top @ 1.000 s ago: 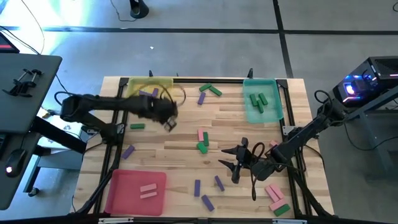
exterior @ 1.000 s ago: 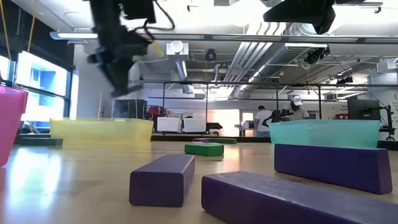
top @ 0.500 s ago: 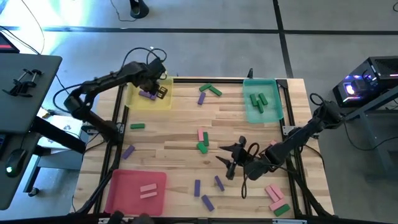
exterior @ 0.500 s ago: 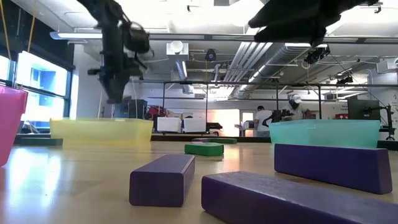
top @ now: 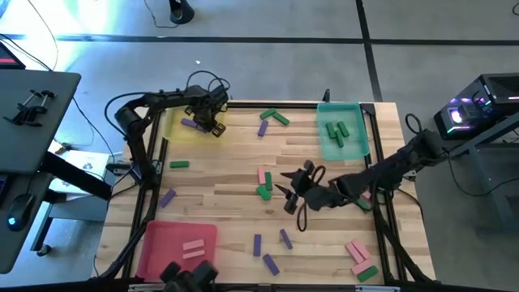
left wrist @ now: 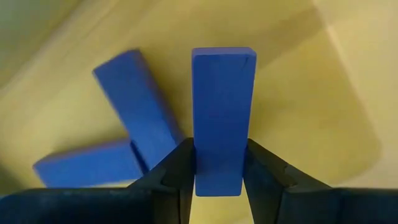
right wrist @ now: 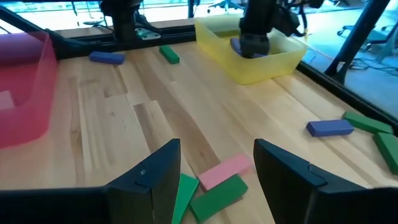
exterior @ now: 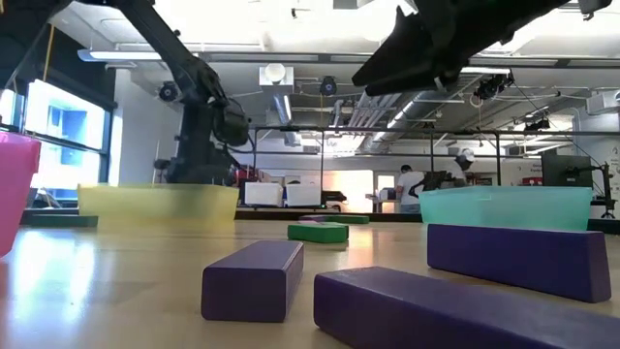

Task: Sort blocks
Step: Put the purple wooden block into the yellow bin

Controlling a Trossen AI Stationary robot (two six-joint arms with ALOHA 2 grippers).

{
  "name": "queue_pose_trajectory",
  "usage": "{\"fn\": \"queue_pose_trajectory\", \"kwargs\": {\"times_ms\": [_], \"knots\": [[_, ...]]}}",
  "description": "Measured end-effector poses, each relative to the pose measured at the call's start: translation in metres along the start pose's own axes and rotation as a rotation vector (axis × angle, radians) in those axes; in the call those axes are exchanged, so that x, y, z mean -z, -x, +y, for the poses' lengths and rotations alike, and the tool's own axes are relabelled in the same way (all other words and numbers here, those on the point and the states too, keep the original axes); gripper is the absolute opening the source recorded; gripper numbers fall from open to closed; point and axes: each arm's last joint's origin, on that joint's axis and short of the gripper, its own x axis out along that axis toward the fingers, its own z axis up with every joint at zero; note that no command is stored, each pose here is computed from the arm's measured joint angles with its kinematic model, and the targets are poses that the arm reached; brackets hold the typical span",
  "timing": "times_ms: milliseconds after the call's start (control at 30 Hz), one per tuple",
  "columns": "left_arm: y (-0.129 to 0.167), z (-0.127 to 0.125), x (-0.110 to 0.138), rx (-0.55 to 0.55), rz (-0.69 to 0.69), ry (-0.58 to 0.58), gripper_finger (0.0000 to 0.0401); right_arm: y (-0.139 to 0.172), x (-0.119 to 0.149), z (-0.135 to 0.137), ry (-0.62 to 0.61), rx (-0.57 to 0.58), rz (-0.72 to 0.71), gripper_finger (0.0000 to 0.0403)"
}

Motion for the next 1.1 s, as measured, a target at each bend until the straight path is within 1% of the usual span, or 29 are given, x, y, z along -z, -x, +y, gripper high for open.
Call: {"fn": "queue_pose_trajectory", "kwargs": {"times_ms": [133,200,333,500,567,667,800,900,1100], "knots": [[0.003,-0.002,-0.006,-0.005,-0.073,0.015,0.0109,0.0,0.0,0.0,-0.008,-0.012,0.004,0.019],[0.003,-0.002,-0.007,0.002,-0.082,0.011,0.012,0.001,0.0,0.001,-0.02,-0.019,0.005,0.019],[0.003,-0.003,-0.01,0.025,-0.109,-0.008,0.0157,0.002,0.001,0.003,-0.019,-0.027,0.005,0.019],[0.003,-0.003,-0.01,0.024,-0.109,-0.04,0.0203,0.0,0.0,0.0,-0.019,-0.016,0.006,0.019],[0.005,-0.004,-0.007,0.023,-0.097,-0.044,0.0213,-0.001,0.0,-0.001,-0.022,-0.01,0.006,0.019],[0.015,-0.013,-0.002,0.026,-0.136,-0.052,0.0217,-0.002,-0.001,-0.002,-0.023,-0.006,0.005,0.019],[0.039,-0.037,0.018,0.05,-0.222,-0.087,0.0218,0.003,-0.001,0.002,-0.043,-0.025,0.0,0.019],[0.062,-0.061,0.041,0.08,-0.315,-0.124,0.0218,0.013,-0.001,0.009,-0.064,-0.057,-0.009,0.019],[0.1,-0.109,0.096,0.166,-0.602,-0.19,0.0218,0.046,0.008,0.034,-0.083,-0.093,-0.054,0.019]]}}
